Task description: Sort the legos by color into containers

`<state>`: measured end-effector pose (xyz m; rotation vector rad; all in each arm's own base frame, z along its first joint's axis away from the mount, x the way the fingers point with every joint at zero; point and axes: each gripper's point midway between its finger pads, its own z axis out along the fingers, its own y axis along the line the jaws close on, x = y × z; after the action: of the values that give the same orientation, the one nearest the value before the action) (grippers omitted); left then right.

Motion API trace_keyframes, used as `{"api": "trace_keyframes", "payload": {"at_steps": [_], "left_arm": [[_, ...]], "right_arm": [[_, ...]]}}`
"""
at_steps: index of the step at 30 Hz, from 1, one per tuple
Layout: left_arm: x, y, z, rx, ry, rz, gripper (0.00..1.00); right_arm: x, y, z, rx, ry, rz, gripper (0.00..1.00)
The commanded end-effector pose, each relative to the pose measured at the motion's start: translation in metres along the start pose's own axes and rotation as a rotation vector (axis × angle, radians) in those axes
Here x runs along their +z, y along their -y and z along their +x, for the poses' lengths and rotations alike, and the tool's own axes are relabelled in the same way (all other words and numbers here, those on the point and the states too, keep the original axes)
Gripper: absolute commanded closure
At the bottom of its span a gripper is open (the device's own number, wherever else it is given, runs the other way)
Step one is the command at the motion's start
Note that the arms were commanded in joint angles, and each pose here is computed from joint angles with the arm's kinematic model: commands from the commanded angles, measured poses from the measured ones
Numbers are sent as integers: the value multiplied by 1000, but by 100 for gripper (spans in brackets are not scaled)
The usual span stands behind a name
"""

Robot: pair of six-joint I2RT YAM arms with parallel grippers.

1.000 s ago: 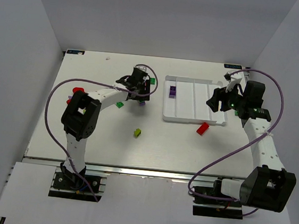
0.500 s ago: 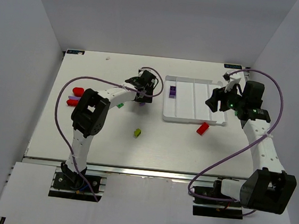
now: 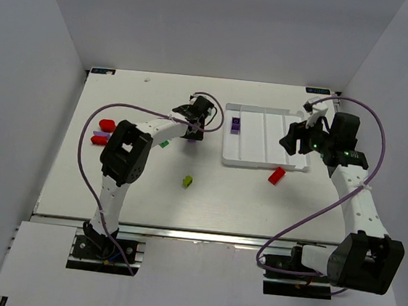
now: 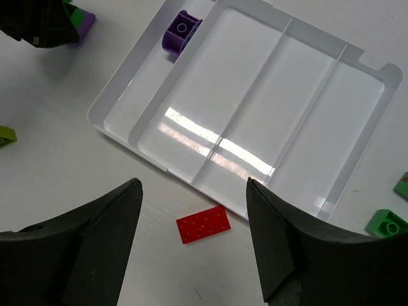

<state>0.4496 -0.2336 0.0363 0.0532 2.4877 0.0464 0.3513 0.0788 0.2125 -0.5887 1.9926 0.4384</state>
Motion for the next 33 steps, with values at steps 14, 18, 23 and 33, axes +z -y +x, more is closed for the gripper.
{"api": "trace_keyframes", "payload": {"at_steps": [14, 18, 23, 33], "left_arm": [[-188, 64, -4, 166, 314, 794, 100], [-273, 71, 6, 278, 546, 1107, 100], [-305, 77, 40, 426, 633, 1331, 100], [-323, 76, 67, 443, 639, 1471, 100]], "right_arm": [[11, -123, -2, 57, -15, -595, 53], [-5, -167, -17, 66, 23, -862, 31], [-21, -198, -34, -5, 69, -987, 17], [-30, -227, -13, -152, 138, -1069, 17]]}}
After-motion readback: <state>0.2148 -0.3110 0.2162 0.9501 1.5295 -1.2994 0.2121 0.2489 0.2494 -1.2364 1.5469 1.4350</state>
